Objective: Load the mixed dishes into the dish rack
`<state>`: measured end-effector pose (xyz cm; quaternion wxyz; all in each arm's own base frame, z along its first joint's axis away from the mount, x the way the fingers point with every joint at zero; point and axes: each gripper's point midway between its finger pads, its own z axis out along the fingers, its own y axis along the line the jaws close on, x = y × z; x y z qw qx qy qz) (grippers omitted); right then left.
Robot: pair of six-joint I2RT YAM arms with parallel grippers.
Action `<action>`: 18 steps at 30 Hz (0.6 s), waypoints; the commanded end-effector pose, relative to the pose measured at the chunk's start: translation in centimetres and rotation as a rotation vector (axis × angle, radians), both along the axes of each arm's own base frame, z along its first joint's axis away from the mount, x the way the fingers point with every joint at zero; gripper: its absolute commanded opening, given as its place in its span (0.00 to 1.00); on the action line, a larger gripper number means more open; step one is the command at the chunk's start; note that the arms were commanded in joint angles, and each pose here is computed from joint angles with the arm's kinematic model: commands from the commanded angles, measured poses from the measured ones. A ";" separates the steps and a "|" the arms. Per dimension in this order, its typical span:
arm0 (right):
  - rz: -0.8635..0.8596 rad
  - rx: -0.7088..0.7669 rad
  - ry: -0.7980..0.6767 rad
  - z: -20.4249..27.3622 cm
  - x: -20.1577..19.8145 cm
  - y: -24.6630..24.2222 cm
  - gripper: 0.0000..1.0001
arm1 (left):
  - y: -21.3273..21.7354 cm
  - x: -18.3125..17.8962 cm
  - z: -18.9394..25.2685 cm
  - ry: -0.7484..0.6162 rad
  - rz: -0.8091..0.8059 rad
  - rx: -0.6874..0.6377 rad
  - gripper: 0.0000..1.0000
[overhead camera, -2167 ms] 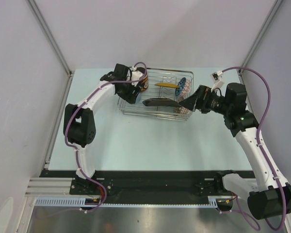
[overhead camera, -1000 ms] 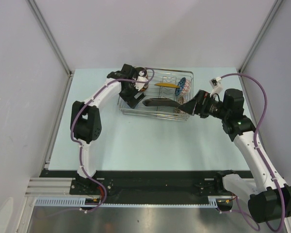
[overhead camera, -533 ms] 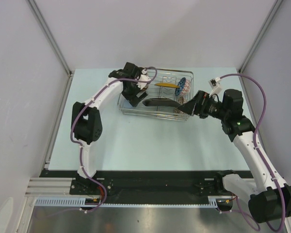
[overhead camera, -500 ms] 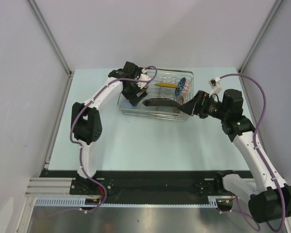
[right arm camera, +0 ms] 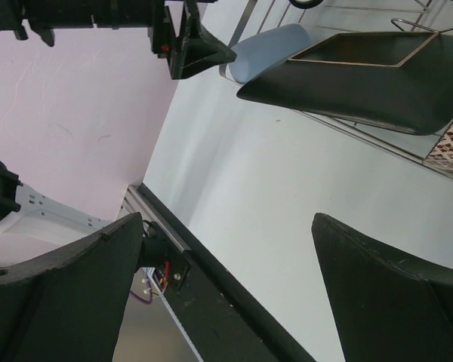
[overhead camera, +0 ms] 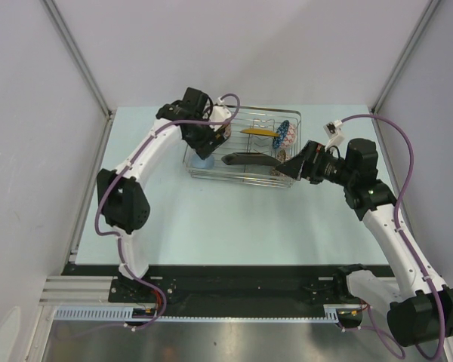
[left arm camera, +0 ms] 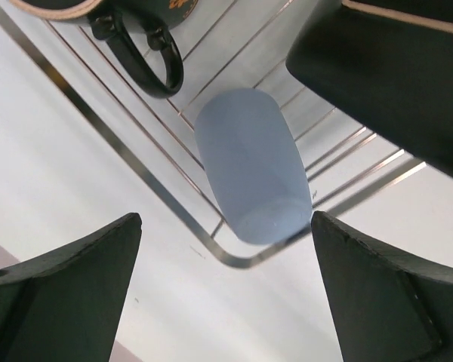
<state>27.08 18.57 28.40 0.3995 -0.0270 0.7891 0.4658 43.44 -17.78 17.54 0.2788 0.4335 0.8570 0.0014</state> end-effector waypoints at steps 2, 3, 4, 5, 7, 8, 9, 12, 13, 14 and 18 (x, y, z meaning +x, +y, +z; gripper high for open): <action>0.015 0.016 -0.044 0.9 0.1 0.4 1.00 | 1.0 -2.1 3.7 -0.065 -0.028 -0.002 1.00; 0.011 0.015 -0.038 0.8 0.1 0.3 1.00 | 1.2 -2.3 3.7 -0.063 -0.027 0.001 1.00; 0.013 0.013 -0.037 0.7 0.1 0.3 1.00 | 1.3 -2.5 3.6 -0.062 -0.028 0.005 1.00; 0.016 0.011 -0.041 0.7 0.1 0.4 1.00 | 1.6 -2.9 3.3 -0.056 -0.030 0.014 1.00; 0.013 0.009 -0.038 0.6 0.0 0.3 1.00 | 1.8 -3.2 2.7 -0.051 -0.032 0.022 1.00; 0.012 0.008 -0.040 0.7 0.0 0.3 1.00 | 2.5 -3.1 2.0 -0.055 -0.018 0.051 1.00; 0.011 0.005 -0.039 0.6 0.0 0.3 1.00 | 2.7 -3.1 1.6 -0.058 -0.014 0.063 1.00; 0.012 0.005 -0.036 0.4 -0.1 0.3 0.99 | 3.4 -2.4 0.6 -0.071 0.013 0.080 1.00; 0.012 0.006 -0.036 0.4 -0.1 0.3 1.00 | 3.5 -2.3 0.3 -0.069 0.018 0.084 1.00; 0.012 0.006 -0.038 0.5 -0.1 0.3 1.00 | 3.5 -1.9 0.5 -0.083 0.024 0.081 1.00; 0.010 0.014 -0.044 0.5 -0.2 0.3 1.00 | 3.6 -0.6 -0.3 -0.090 0.043 0.093 1.00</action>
